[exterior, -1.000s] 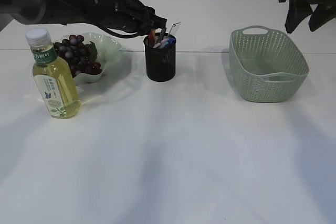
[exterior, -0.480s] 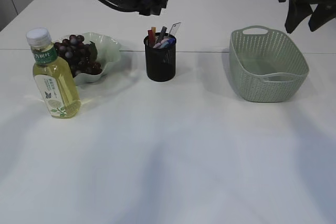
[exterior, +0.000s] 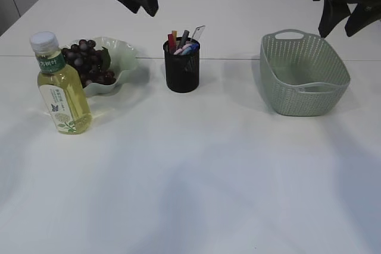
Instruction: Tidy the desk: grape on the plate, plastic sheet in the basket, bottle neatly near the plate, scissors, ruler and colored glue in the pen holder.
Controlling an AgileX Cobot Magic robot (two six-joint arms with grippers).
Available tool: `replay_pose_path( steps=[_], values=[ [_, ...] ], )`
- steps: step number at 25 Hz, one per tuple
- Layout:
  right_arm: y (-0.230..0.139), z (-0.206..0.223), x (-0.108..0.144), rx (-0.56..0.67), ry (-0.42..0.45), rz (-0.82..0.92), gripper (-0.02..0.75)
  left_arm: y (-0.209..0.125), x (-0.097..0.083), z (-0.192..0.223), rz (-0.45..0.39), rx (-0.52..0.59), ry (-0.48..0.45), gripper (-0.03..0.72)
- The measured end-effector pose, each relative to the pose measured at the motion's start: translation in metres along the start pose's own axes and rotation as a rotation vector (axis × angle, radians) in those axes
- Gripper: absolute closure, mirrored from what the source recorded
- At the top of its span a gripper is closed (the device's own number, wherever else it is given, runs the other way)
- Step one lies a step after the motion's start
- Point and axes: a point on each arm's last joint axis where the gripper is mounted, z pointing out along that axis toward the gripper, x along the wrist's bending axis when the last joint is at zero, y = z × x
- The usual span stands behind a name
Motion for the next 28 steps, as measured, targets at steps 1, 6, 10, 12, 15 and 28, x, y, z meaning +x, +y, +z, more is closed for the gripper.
replay_pose_path(
  steps=[1,6,10,12,15,28],
  values=[
    [0.0,0.0,0.0,0.0,0.0,0.0,0.333,0.001,0.003,-0.005,-0.04,-0.001,0.033,0.401],
    [0.0,0.0,0.001,0.0,0.008,0.003,0.333,0.005,0.01,-0.038,-0.114,-0.047,0.09,0.4],
    [0.0,-0.002,0.004,-0.004,0.038,0.013,0.333,0.007,0.01,-0.063,-0.121,-0.093,0.086,0.336],
    [0.0,-0.005,0.006,-0.012,0.058,0.021,0.333,0.008,0.008,-0.075,-0.125,-0.112,0.071,0.281],
    [-0.001,-0.011,0.008,-0.025,0.083,0.04,0.333,0.008,0.004,-0.093,-0.132,-0.141,0.037,0.266],
    [-0.002,-0.023,0.014,-0.052,0.144,0.05,0.333,-0.002,-0.004,-0.172,-0.051,-0.267,-0.008,0.318]
  ],
)
